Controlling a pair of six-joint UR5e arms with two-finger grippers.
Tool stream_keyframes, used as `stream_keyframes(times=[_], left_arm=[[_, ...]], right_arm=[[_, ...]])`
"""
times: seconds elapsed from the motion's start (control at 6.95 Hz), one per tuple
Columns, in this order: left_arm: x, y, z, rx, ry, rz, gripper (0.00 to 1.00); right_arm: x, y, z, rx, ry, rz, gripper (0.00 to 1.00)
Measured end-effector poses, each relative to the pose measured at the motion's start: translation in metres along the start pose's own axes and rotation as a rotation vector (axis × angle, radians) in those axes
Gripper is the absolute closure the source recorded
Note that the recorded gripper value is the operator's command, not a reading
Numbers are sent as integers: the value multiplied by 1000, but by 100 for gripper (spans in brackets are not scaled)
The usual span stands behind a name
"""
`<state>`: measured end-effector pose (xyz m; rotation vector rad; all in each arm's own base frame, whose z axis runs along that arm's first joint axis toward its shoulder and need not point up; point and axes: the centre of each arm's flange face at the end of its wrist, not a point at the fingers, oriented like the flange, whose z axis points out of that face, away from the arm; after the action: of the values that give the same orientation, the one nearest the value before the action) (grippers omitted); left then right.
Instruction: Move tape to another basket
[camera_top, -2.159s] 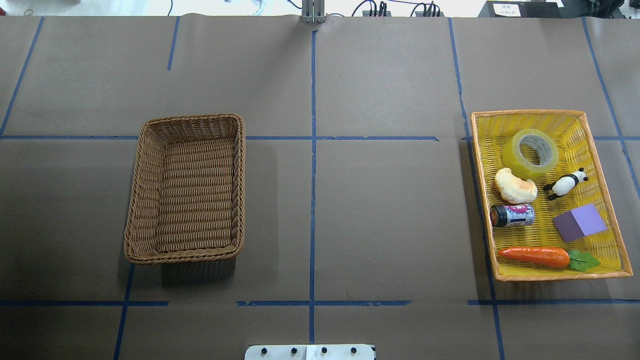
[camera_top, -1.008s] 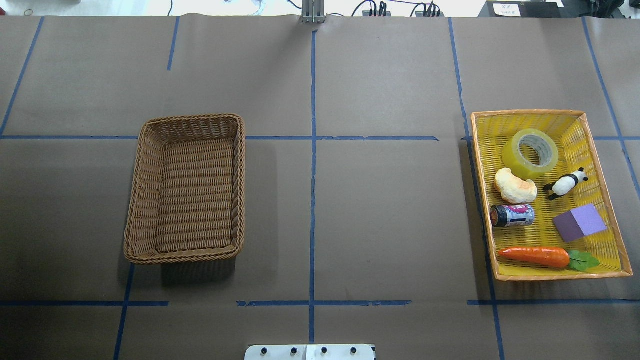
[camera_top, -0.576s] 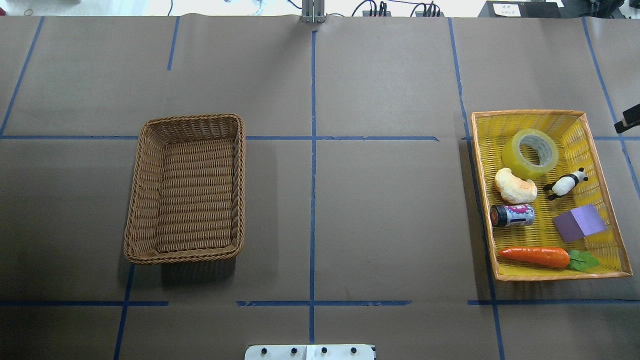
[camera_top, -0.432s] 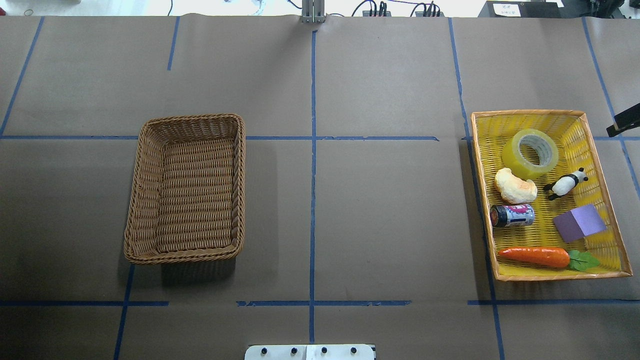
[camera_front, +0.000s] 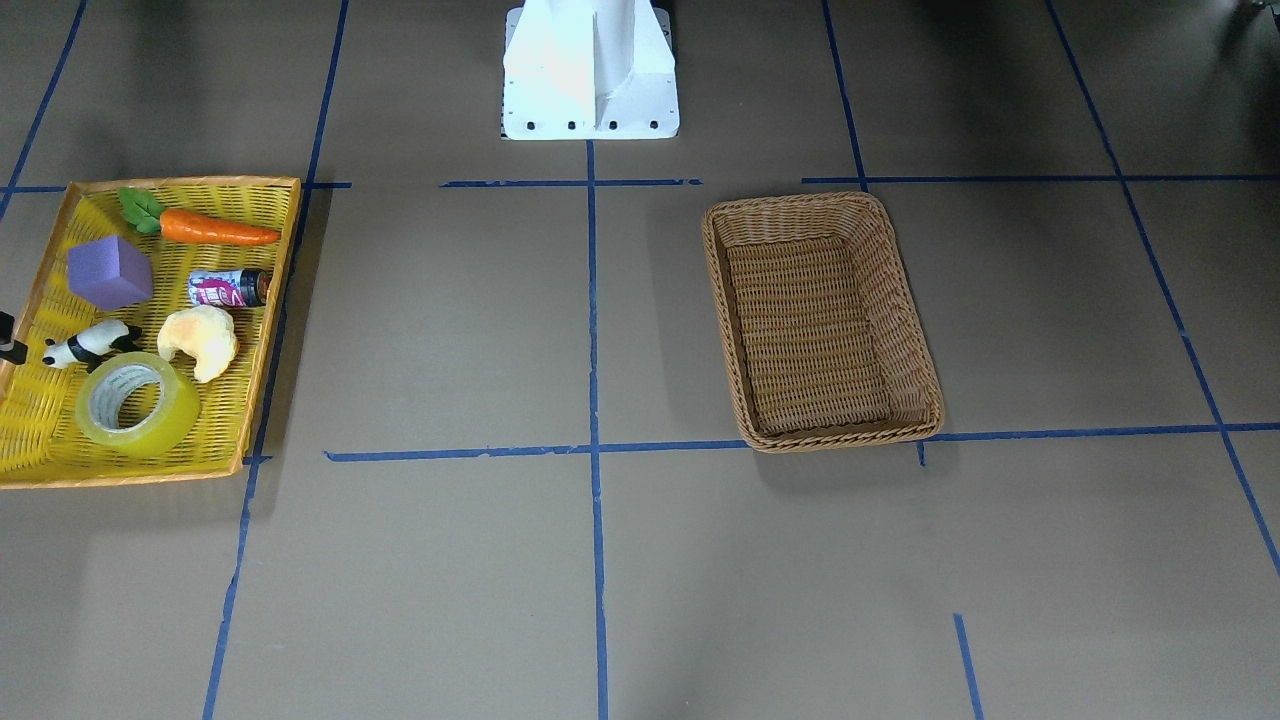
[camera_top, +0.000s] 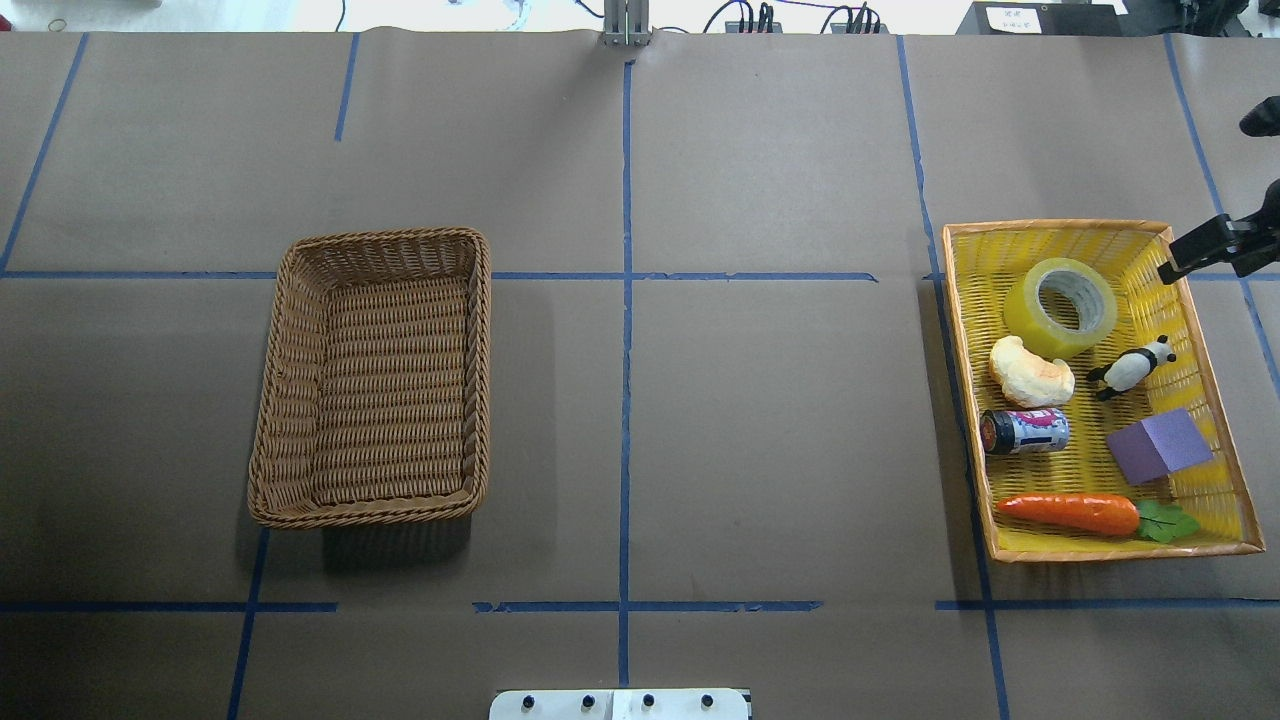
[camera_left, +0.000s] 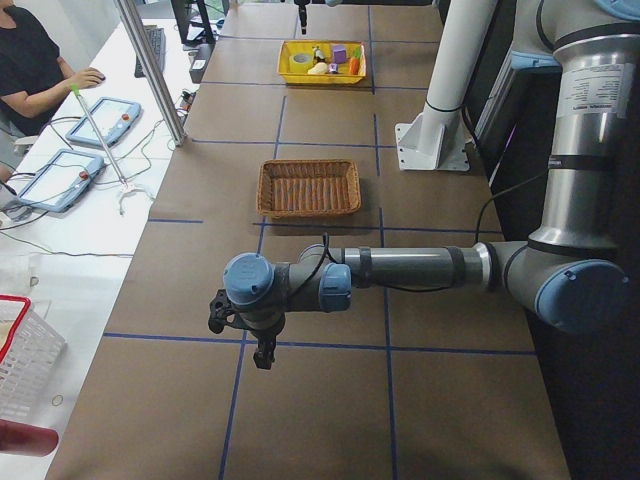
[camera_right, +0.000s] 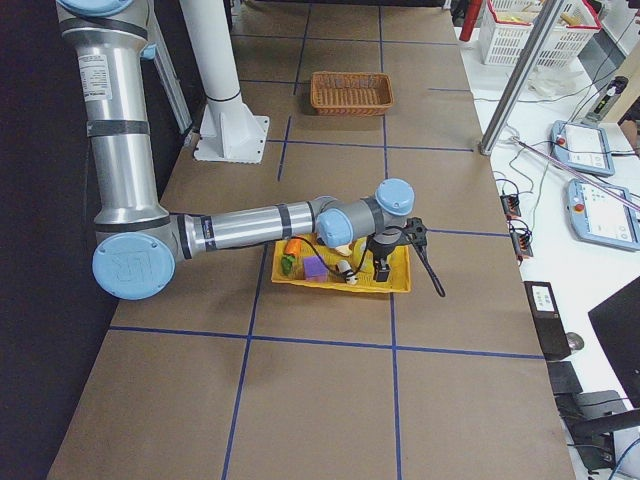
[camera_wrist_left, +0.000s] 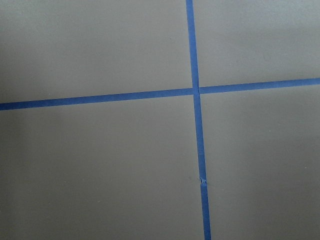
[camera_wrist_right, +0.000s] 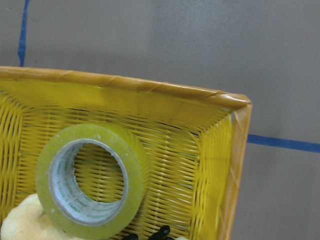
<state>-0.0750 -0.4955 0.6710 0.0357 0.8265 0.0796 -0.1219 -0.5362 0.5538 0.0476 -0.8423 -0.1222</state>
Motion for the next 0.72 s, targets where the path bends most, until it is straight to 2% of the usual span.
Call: stream_keyframes(times=[0.29,0.72], left_arm=[[0,0,0,-1,0,-1,0],[0,0,0,0,1,-1,0]], right_arm=[[-31,-19,18,3,30,-6,0],[-54,-36,62,34,35,17,0]])
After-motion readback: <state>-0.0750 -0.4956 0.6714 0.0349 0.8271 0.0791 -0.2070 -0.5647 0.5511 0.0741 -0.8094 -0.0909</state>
